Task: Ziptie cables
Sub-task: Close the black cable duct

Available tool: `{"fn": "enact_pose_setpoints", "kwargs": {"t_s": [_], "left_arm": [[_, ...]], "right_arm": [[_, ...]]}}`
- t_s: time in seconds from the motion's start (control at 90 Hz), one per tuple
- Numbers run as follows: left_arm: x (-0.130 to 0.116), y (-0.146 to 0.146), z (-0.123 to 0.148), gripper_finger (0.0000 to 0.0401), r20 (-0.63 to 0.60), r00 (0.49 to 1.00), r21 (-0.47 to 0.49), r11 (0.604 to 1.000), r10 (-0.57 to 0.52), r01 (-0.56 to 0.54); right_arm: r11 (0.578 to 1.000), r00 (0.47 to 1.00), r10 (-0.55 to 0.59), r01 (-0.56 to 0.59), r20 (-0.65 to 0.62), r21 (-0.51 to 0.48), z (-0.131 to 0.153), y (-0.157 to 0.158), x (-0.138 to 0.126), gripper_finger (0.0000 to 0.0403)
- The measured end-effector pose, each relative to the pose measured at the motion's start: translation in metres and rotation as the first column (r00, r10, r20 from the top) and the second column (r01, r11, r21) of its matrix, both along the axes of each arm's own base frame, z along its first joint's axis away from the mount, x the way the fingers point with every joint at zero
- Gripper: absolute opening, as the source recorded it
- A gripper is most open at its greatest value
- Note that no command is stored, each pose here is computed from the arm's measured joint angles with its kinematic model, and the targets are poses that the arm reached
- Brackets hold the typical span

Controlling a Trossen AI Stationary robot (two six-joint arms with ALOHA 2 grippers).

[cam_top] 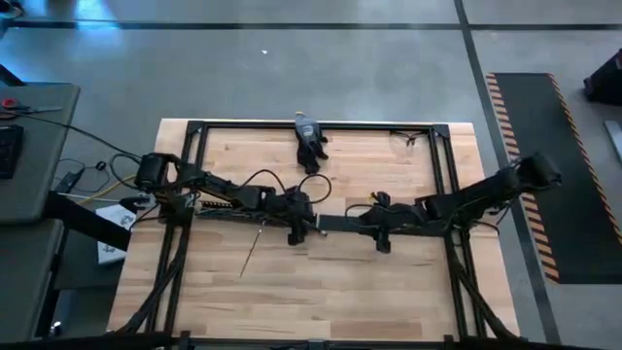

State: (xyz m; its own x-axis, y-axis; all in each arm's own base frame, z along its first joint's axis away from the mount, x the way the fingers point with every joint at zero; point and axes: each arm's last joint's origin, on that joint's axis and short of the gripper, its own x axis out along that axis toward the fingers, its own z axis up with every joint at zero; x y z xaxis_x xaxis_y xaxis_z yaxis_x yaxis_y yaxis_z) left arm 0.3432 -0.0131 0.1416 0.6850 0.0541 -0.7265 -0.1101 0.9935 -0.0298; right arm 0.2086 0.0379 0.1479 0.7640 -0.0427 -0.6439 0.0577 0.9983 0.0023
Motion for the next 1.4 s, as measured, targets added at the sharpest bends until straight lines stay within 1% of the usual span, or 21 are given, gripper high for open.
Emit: {"fn": "enact_pose_setpoints", "kwargs": {"t_s": [0.111, 0.3, 0.411, 0.522, 0.667, 0.8, 0.967, 1.044, 1.1, 1.178, 1.3, 1.4], "left_arm": [[0.0, 0.0, 0.0, 0.0235, -0.002, 0.999, 0.029, 0.999, -0.035, 0.035], [0.0, -0.001, 0.0, 0.0236, -0.016, 0.991, 0.108, 0.985, -0.131, 0.132], [0.002, -0.002, -0.005, 0.0234, -0.022, 0.981, 0.107, 0.975, -0.192, 0.193], [0.006, -0.002, -0.011, 0.0226, -0.01, 0.98, 0.113, 0.973, -0.201, 0.201], [0.008, -0.002, -0.012, 0.0212, 0.008, 0.977, 0.129, 0.969, -0.215, 0.212], [0.008, -0.001, -0.012, 0.0196, 0.008, 0.981, 0.111, 0.976, -0.192, 0.19], [0.008, 0.0, -0.012, 0.0169, 0.021, 0.994, 0.026, 0.994, -0.104, 0.104], [0.008, 0.001, -0.012, 0.0159, 0.026, 0.999, -0.019, 0.999, -0.044, 0.044], [0.008, -0.001, -0.012, 0.0156, 0.027, 0.999, -0.038, 0.999, -0.025, 0.026], [0.008, -0.003, -0.012, 0.0154, 0.03, 0.999, -0.039, 0.999, -0.018, 0.019], [0.009, -0.008, -0.011, 0.0153, 0.05, 0.999, -0.032, 0.999, -0.016, 0.018], [0.009, -0.012, -0.011, 0.0153, 0.061, 0.998, -0.015, 1.0, -0.012, 0.013]], "right_arm": [[1.0, 1.0, 0.0, 0.0, 0.008, 0.002, 0.004, -0.001, -0.003, 0.0213], [1.0, 1.0, -0.001, 0.001, 0.004, 0.003, 0.004, -0.001, -0.003, 0.0213], [1.0, 1.0, -0.003, 0.003, 0.004, 0.004, 0.004, -0.001, -0.003, 0.0213], [1.0, 1.0, -0.005, 0.005, 0.005, 0.006, 0.004, -0.001, -0.003, 0.0213], [1.0, 1.0, -0.005, 0.005, 0.005, 0.007, 0.004, -0.001, -0.003, 0.0213], [1.0, 1.0, -0.004, 0.004, 0.005, 0.005, 0.004, -0.001, -0.003, 0.0213], [1.0, 1.0, -0.005, 0.005, -0.006, 0.004, 0.004, -0.001, -0.004, 0.0213], [1.0, 0.999, -0.013, 0.014, -0.038, 0.016, 0.001, -0.002, -0.006, 0.0213], [0.999, 0.998, -0.025, 0.026, -0.063, 0.023, 0.0, -0.004, -0.007, 0.0213], [0.998, 0.997, -0.016, 0.02, -0.073, 0.052, -0.001, -0.006, -0.007, 0.0213], [0.996, 0.999, 0.02, -0.017, -0.031, 0.085, 0.002, -0.006, -0.004, 0.0213], [0.996, 1.0, 0.022, -0.02, -0.022, 0.089, 0.003, -0.007, -0.003, 0.0213]]}}
